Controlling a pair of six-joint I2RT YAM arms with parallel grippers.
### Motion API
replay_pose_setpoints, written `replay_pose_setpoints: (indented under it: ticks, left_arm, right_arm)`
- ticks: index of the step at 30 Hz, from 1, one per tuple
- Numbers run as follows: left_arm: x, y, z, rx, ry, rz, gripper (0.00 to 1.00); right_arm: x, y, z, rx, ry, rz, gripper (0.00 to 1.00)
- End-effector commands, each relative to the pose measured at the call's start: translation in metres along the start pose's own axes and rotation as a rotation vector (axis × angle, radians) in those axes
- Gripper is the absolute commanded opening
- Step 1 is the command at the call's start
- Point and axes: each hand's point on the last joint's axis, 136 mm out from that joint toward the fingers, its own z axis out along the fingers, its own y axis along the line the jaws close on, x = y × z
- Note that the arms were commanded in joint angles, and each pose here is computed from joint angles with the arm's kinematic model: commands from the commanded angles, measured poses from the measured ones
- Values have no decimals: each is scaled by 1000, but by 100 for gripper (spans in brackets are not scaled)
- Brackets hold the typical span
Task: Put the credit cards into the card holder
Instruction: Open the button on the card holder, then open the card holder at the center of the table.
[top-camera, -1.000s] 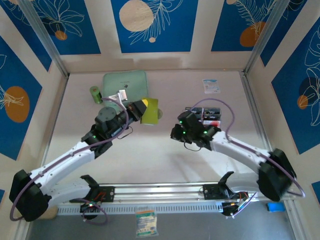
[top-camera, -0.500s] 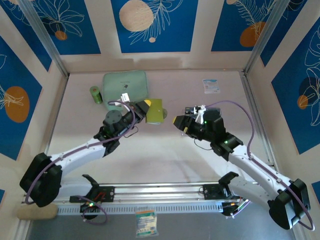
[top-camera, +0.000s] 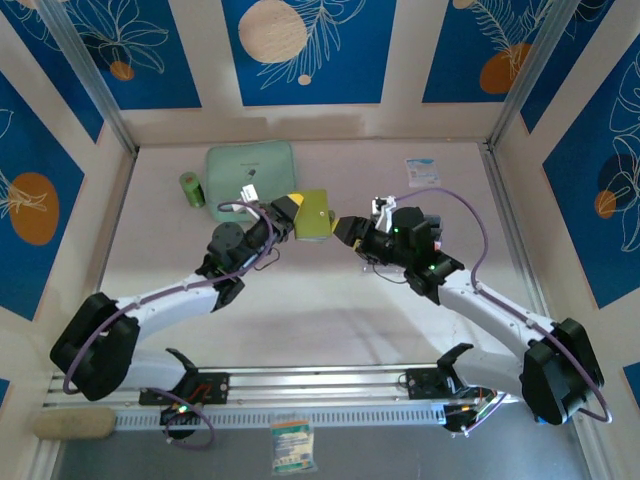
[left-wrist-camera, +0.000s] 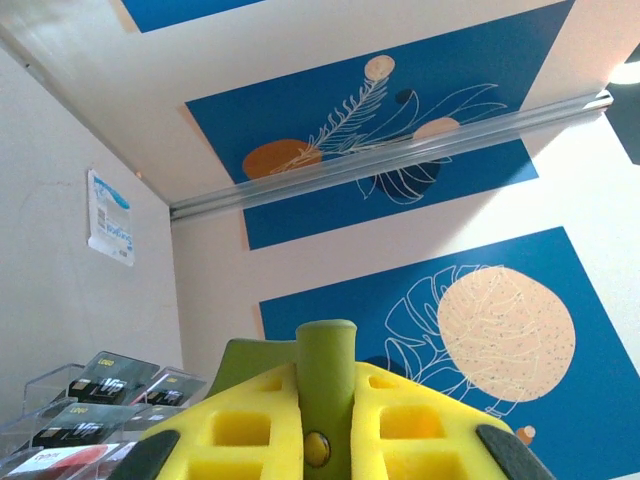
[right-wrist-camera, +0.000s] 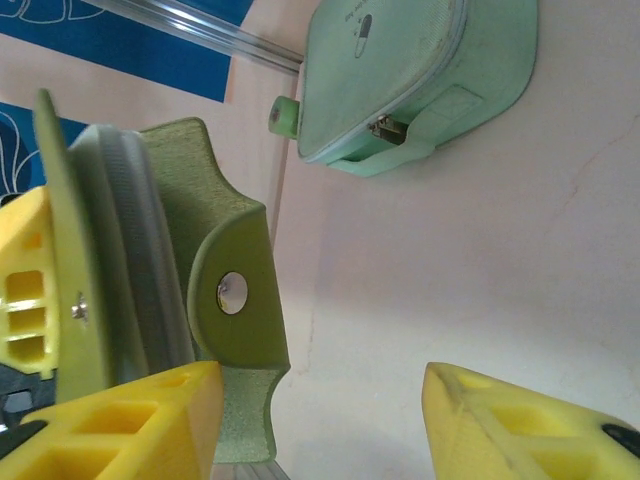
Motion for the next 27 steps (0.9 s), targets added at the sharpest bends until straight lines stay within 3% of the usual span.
replay_pose_setpoints:
  ticks: [1, 17, 27]
  left_arm:
    - [-6, -21, 2, 88, -15, -18, 0]
    - [-5, -32, 6, 141, -5, -35, 0]
    - [-2, -27, 8, 136, 4, -40, 0]
  right_arm:
    - [-9, 10, 2, -44, -20, -1, 52]
    - [-5, -15, -13, -15, -30, 50, 51]
    - [-3, 13, -45, -89, -73, -3, 52]
